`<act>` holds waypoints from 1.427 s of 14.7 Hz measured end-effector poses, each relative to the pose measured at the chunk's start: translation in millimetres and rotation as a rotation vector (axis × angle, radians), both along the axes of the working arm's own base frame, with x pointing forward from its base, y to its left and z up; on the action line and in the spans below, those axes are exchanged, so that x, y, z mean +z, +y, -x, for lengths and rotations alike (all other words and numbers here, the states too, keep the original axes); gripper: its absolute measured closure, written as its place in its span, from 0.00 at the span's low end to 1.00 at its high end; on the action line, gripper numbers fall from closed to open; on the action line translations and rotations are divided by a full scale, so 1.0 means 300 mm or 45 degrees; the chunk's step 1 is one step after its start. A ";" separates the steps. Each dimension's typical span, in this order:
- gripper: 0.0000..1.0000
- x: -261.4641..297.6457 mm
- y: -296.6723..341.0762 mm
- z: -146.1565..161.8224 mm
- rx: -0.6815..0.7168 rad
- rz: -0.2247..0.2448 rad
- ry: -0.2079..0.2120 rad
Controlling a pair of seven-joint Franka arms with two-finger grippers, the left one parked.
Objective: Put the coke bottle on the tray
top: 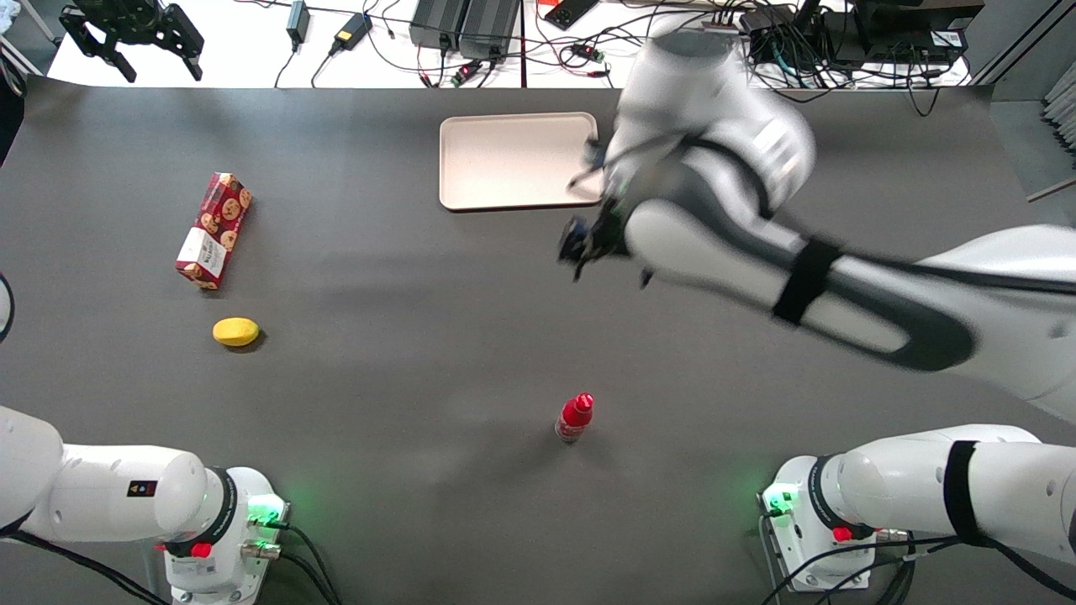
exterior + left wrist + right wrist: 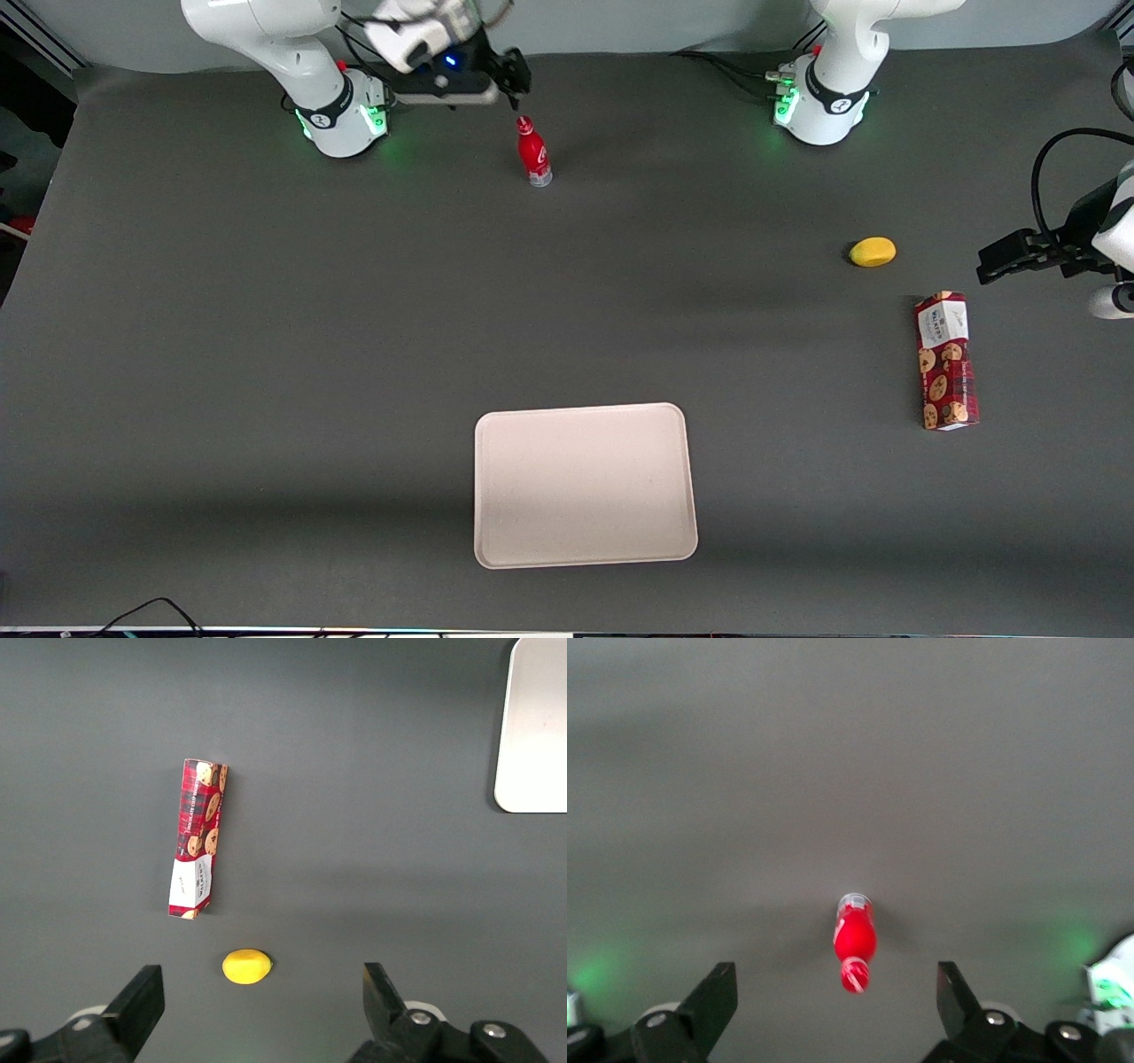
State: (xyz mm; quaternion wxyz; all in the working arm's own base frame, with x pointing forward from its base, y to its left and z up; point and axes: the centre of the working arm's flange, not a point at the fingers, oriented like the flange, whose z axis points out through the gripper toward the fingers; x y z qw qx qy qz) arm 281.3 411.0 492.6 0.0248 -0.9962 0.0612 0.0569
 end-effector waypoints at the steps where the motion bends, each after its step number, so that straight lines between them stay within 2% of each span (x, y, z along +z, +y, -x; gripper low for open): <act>1: 0.00 -0.088 0.028 0.030 -0.008 -0.002 -0.007; 4: 0.00 -0.273 0.069 0.113 -0.032 0.001 -0.013; 11: 0.00 -0.482 0.070 0.278 -0.056 0.028 -0.063; 18: 0.02 -0.525 0.065 0.325 -0.071 0.049 -0.066; 20: 0.05 -0.529 0.079 0.354 -0.074 0.052 -0.068; 21: 0.11 -0.531 0.083 0.362 -0.073 0.052 -0.070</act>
